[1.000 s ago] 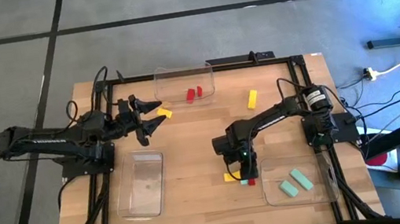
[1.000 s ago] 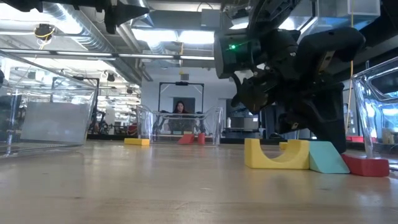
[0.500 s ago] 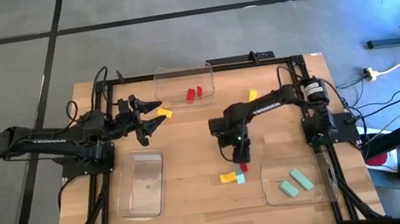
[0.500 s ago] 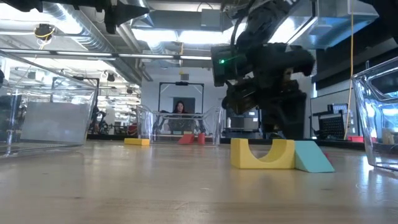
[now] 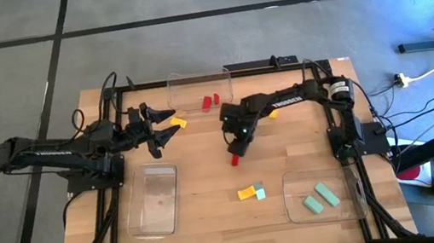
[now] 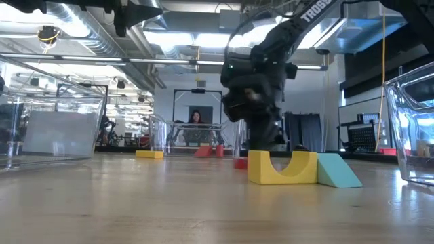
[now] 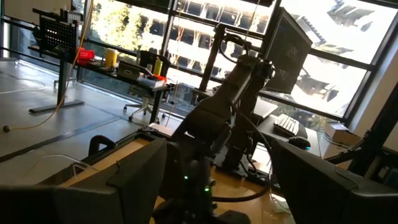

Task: Sort & place blocks by color
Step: Put the red block on the top transparent bin

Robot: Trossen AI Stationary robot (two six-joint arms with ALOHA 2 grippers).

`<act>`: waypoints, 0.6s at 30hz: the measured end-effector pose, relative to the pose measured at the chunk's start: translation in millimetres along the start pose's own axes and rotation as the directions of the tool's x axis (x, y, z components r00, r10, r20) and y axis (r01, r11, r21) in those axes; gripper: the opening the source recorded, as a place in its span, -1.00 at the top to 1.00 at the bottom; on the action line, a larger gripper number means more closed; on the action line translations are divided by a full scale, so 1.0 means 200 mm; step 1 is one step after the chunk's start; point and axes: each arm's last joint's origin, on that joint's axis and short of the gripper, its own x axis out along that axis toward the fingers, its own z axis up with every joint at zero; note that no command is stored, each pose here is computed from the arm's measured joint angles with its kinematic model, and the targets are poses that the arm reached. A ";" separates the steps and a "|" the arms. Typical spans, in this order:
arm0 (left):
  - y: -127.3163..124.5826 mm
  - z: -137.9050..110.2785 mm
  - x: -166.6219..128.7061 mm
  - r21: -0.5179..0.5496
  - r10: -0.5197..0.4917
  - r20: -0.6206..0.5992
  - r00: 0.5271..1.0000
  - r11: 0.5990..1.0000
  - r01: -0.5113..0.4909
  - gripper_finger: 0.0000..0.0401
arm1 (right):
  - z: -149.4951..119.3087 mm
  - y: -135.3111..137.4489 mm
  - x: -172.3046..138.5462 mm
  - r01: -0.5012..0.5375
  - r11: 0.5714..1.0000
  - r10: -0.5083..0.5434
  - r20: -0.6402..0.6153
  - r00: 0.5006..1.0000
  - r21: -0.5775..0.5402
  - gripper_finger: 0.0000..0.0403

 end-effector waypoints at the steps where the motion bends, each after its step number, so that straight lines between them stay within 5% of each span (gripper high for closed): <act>1: 0.00 0.00 0.00 0.000 0.000 0.000 1.000 1.000 0.000 -0.41 | 0.02 -0.01 0.00 -0.006 1.000 0.006 0.031 0.999 0.022 1.00; 10: 0.00 0.00 0.00 0.000 0.000 0.000 1.000 1.000 0.000 -0.41 | 0.08 -0.02 -0.04 -0.090 0.994 0.082 0.126 0.989 0.057 1.00; 18: 0.00 0.00 0.00 0.001 0.000 -0.003 1.000 1.000 0.000 -0.41 | 0.04 0.11 -0.30 -0.078 0.977 0.125 0.237 0.963 -0.198 1.00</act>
